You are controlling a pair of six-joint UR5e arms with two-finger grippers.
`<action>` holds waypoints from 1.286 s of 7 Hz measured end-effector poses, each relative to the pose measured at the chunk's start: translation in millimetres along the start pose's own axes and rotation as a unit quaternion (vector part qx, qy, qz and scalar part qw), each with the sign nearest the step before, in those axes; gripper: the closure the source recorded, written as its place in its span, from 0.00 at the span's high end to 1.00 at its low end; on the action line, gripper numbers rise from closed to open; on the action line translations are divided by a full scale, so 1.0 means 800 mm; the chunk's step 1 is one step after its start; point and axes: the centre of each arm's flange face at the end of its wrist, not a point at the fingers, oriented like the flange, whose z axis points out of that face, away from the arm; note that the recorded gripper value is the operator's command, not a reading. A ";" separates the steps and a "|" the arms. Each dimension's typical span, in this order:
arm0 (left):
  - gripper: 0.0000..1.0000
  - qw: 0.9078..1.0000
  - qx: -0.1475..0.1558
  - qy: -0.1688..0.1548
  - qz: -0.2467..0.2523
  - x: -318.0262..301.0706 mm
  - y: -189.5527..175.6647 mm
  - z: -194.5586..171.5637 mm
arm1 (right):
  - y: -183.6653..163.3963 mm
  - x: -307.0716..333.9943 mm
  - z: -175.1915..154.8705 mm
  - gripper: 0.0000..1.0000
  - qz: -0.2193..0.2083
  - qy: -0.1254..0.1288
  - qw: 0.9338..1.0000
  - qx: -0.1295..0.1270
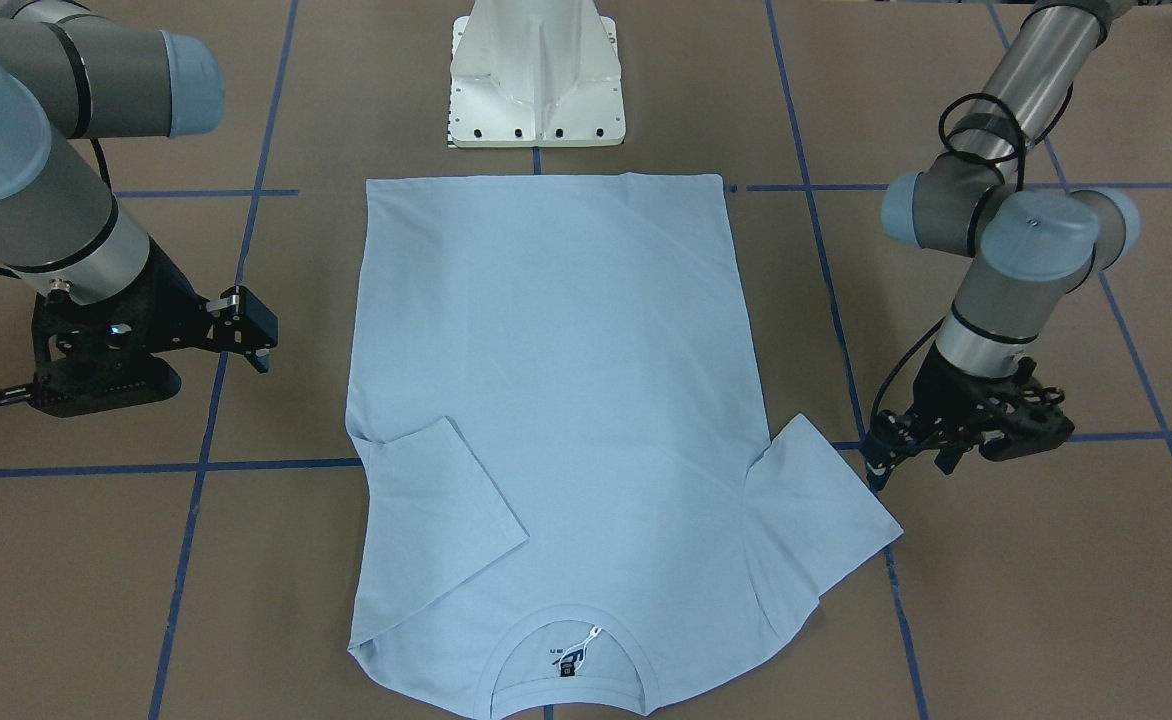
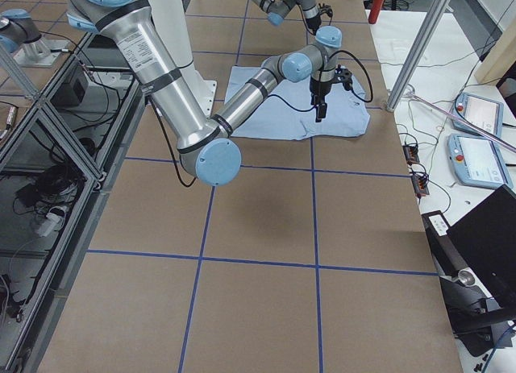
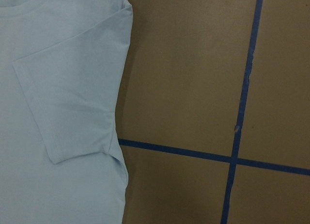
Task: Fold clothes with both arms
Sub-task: 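Release the sleeve and raise the right gripper while the left gripper approaches the other sleeve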
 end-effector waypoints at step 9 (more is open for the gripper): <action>0.87 0.999 0.019 -0.041 0.021 0.004 0.006 0.069 | 0.004 -0.011 0.008 1.00 0.000 0.000 1.000 -0.002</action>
